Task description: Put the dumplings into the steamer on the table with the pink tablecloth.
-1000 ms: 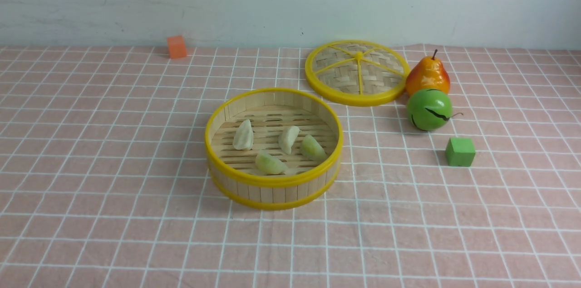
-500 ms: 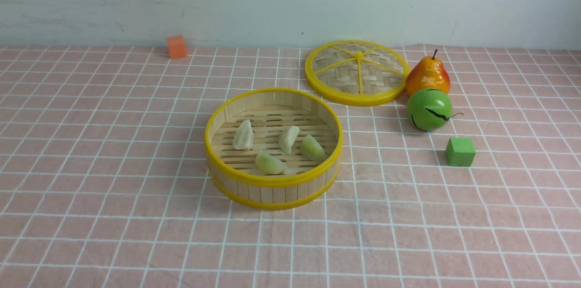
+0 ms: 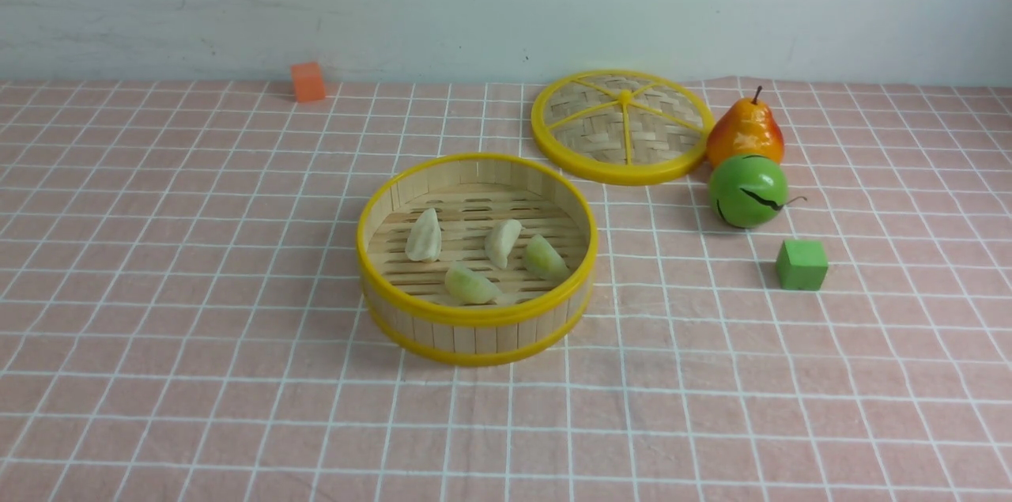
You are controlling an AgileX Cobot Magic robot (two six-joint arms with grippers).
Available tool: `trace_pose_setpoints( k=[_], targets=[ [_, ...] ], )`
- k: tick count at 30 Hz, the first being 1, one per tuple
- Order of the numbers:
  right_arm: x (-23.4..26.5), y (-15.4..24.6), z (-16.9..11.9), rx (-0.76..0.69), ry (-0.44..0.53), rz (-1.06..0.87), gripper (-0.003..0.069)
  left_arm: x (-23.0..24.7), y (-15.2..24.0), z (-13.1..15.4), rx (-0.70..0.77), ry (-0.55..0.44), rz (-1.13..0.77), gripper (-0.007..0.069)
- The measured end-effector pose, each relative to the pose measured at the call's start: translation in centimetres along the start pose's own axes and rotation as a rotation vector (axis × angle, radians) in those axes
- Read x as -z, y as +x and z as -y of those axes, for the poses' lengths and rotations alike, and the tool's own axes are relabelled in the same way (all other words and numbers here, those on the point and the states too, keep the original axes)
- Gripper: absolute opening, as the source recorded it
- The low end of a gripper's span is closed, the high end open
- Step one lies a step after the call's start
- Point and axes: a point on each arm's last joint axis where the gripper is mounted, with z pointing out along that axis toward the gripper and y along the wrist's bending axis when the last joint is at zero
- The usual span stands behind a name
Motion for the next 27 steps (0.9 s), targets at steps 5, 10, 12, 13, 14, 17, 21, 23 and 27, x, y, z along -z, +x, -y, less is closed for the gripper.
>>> trace_pose_setpoints(
  k=[5, 10, 12, 13, 14, 17, 21, 23, 27],
  targets=[
    [0.00, 0.00, 0.00, 0.000, 0.000, 0.000, 0.0095, 0.00, 0.08, -0.01, -0.001, -0.002, -0.009, 0.0004],
    [0.00, 0.00, 0.00, 0.000, 0.000, 0.000, 0.0100, 0.00, 0.08, -0.02, -0.002, -0.002, -0.009, 0.0005],
    [0.00, 0.00, 0.00, 0.000, 0.000, 0.000, 0.0104, 0.00, 0.08, -0.02, -0.002, -0.002, -0.009, 0.0008],
    [0.00, 0.00, 0.00, 0.000, 0.000, 0.000, 0.0106, 0.00, 0.08, -0.02, -0.002, -0.002, -0.009, 0.0009],
    [0.00, 0.00, 0.00, 0.000, 0.000, 0.000, 0.0106, 0.00, 0.08, -0.02, -0.002, -0.002, -0.009, 0.0010],
    [0.00, 0.00, 0.00, 0.000, 0.000, 0.000, 0.0105, 0.00, 0.09, -0.02, -0.002, -0.002, -0.010, 0.0015],
    [0.00, 0.00, 0.00, 0.000, 0.000, 0.000, 0.0110, 0.00, 0.10, -0.02, -0.002, -0.002, -0.010, 0.0018],
    [0.00, 0.00, 0.00, 0.000, 0.000, 0.000, 0.0112, 0.00, 0.10, -0.02, -0.002, -0.002, -0.010, 0.0018],
    [0.00, 0.00, 0.00, 0.000, 0.000, 0.000, 0.0120, 0.00, 0.11, -0.02, -0.002, -0.002, -0.012, 0.0020]
  ],
)
